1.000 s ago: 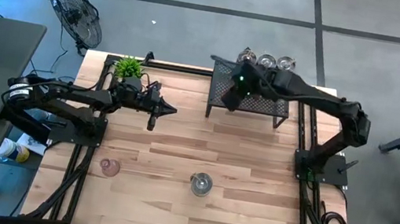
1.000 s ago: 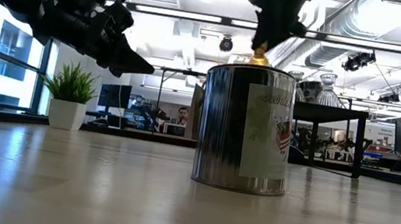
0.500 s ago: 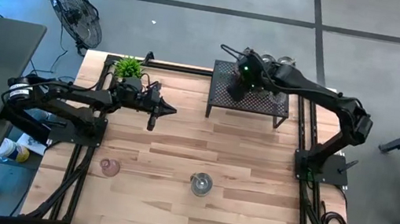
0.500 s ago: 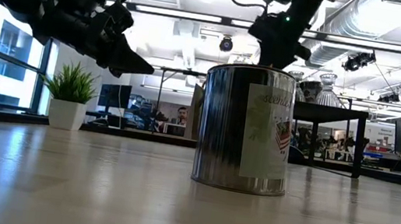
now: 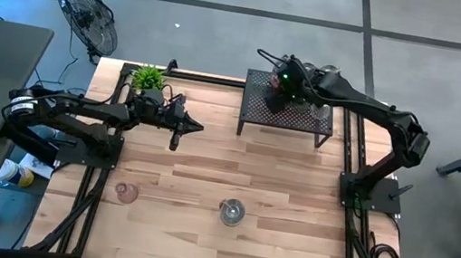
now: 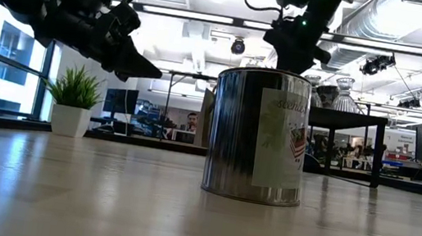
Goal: Pick & Place candle stick holders
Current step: Put the orange candle holder on the shelf, then align the silver scented candle with the other silver scented candles on the shelf
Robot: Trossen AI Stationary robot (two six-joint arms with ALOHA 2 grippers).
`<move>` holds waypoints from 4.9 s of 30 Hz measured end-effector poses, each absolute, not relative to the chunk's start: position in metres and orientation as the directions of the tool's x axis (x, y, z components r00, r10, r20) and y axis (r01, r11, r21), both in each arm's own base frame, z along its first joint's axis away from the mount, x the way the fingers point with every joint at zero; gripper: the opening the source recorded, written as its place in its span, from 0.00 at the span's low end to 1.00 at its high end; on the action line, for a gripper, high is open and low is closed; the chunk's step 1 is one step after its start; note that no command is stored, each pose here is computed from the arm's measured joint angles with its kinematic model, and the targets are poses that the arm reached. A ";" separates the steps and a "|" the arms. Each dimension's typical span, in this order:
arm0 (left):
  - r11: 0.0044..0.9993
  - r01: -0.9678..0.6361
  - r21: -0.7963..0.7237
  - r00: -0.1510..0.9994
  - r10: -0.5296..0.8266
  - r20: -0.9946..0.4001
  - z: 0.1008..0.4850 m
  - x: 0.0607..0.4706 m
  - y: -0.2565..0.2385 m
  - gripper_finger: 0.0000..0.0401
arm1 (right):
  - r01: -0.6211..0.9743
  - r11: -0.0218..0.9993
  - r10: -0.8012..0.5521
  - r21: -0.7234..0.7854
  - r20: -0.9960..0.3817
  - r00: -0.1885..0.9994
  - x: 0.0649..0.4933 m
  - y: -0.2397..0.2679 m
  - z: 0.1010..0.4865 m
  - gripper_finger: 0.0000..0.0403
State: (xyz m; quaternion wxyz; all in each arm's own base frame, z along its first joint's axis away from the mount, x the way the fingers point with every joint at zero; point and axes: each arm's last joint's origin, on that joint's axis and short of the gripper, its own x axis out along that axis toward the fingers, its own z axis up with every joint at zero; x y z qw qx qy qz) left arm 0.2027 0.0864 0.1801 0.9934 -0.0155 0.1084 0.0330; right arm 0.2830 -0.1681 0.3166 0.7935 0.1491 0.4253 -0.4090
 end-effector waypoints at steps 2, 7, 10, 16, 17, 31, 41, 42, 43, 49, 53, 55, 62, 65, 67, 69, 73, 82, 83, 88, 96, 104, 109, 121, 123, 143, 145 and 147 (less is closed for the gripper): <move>0.997 -0.069 -0.024 0.974 0.062 -0.217 0.180 0.203 0.086 0.05 | 0.778 0.618 -0.523 -0.115 -0.799 0.297 0.282 -0.169 0.316 0.39; 0.997 -0.069 -0.023 0.974 0.062 -0.217 0.180 0.203 0.086 0.05 | 0.779 0.616 -0.520 -0.114 -0.802 0.294 0.282 -0.168 0.316 0.39; 0.997 -0.069 -0.022 0.974 0.062 -0.217 0.180 0.203 0.086 0.05 | 0.784 0.610 -0.518 -0.111 -0.805 0.289 0.281 -0.168 0.316 0.45; 0.997 -0.069 -0.022 0.974 0.062 -0.217 0.180 0.203 0.086 0.05 | 0.784 0.607 -0.529 -0.130 -0.803 0.276 0.281 -0.168 0.316 0.56; 0.997 -0.069 -0.022 0.974 0.062 -0.217 0.180 0.203 0.086 0.05 | 0.784 0.607 -0.529 -0.132 -0.803 0.275 0.281 -0.168 0.317 0.58; 0.997 -0.069 -0.021 0.975 0.063 -0.214 0.180 0.203 0.086 0.05 | 0.647 0.749 -0.547 -0.145 -0.687 0.478 0.293 -0.111 0.412 0.41; 0.998 -0.058 -0.022 0.976 0.052 -0.210 0.181 0.203 0.086 0.05 | 0.308 0.951 -0.171 0.018 -0.799 0.576 0.329 0.023 0.338 0.06; 0.998 -0.057 -0.022 0.976 0.052 -0.210 0.181 0.203 0.086 0.05 | 0.290 0.956 -0.141 0.042 -0.803 0.580 0.329 0.035 0.332 0.08; 0.998 -0.057 -0.022 0.976 0.051 -0.210 0.181 0.203 0.086 0.05 | 0.280 0.958 -0.117 0.062 -0.807 0.579 0.329 0.047 0.326 0.11; 0.998 -0.056 -0.022 0.976 0.050 -0.210 0.181 0.203 0.086 0.05 | 0.226 0.965 -0.012 0.131 -0.841 0.541 0.331 0.097 0.303 0.28; 0.998 -0.056 -0.022 0.976 0.050 -0.210 0.181 0.203 0.086 0.05 | 0.100 0.983 0.078 0.153 -0.848 0.525 0.340 0.117 0.288 0.39; 0.998 -0.056 -0.025 0.975 0.050 -0.216 0.180 0.203 0.086 0.05 | 0.026 0.989 0.112 0.146 -0.850 0.515 0.347 0.125 0.278 0.42; 0.998 -0.060 -0.026 0.974 0.053 -0.221 0.180 0.203 0.086 0.05 | -0.176 0.982 0.136 0.061 -0.881 0.452 0.355 0.150 0.247 0.43; 0.998 -0.060 -0.027 0.973 0.052 -0.224 0.179 0.203 0.086 0.05 | -0.216 0.976 0.134 0.041 -0.890 0.435 0.356 0.156 0.240 0.39; 0.998 -0.060 -0.027 0.973 0.052 -0.224 0.179 0.203 0.086 0.05 | -0.239 0.971 0.130 0.025 -0.893 0.431 0.355 0.159 0.237 0.36; 0.998 -0.060 -0.027 0.973 0.052 -0.224 0.179 0.203 0.086 0.05 | -0.257 0.966 0.120 0.008 -0.899 0.422 0.356 0.162 0.233 0.33; 0.998 -0.060 -0.027 0.973 0.053 -0.224 0.179 0.203 0.086 0.05 | -0.305 0.952 0.127 0.003 -0.914 0.387 0.358 0.164 0.222 0.31; 0.997 -0.064 -0.032 0.970 0.055 -0.238 0.178 0.202 0.086 0.05 | -0.328 0.944 0.097 -0.036 -0.920 0.380 0.365 0.160 0.212 0.21; 0.997 -0.064 -0.032 0.970 0.055 -0.237 0.178 0.202 0.086 0.05 | -0.323 0.946 0.094 -0.037 -0.920 0.381 0.366 0.158 0.212 0.18; 0.997 -0.065 -0.032 0.970 0.055 -0.238 0.178 0.202 0.086 0.05 | -0.282 0.955 0.035 -0.089 -0.913 0.407 0.371 0.146 0.212 0.02; 0.997 -0.065 -0.032 0.970 0.056 -0.239 0.178 0.202 0.086 0.05 | -0.087 0.994 -0.018 -0.058 -0.914 0.405 0.385 0.103 0.211 0.01; 0.997 -0.065 -0.030 0.969 0.056 -0.240 0.178 0.202 0.086 0.05 | 0.021 1.000 -0.003 0.006 -0.915 0.404 0.391 0.067 0.216 0.01; 0.998 -0.065 -0.026 0.968 0.057 -0.243 0.177 0.202 0.086 0.05 | 0.048 0.998 0.016 0.041 -0.897 0.442 0.384 0.052 0.237 0.02; 0.998 -0.065 -0.025 0.969 0.057 -0.242 0.177 0.202 0.086 0.05 | 0.131 0.988 -0.006 0.083 -0.823 0.568 0.368 0.033 0.284 0.01; 0.998 -0.065 -0.025 0.969 0.056 -0.242 0.177 0.202 0.086 0.05 | 0.135 0.987 -0.003 0.087 -0.829 0.559 0.370 0.032 0.280 0.01; 0.998 -0.061 -0.027 0.969 0.053 -0.242 0.177 0.202 0.086 0.05 | 0.285 0.951 -0.030 0.120 -0.881 0.472 0.384 0.033 0.246 0.02; 0.998 -0.061 -0.027 0.969 0.053 -0.243 0.177 0.202 0.086 0.05 | 0.291 0.951 -0.041 0.107 -0.887 0.460 0.386 0.033 0.240 0.02; 0.998 -0.061 -0.027 0.969 0.052 -0.243 0.177 0.202 0.086 0.05 | 0.294 0.951 -0.047 0.097 -0.894 0.446 0.389 0.033 0.234 0.02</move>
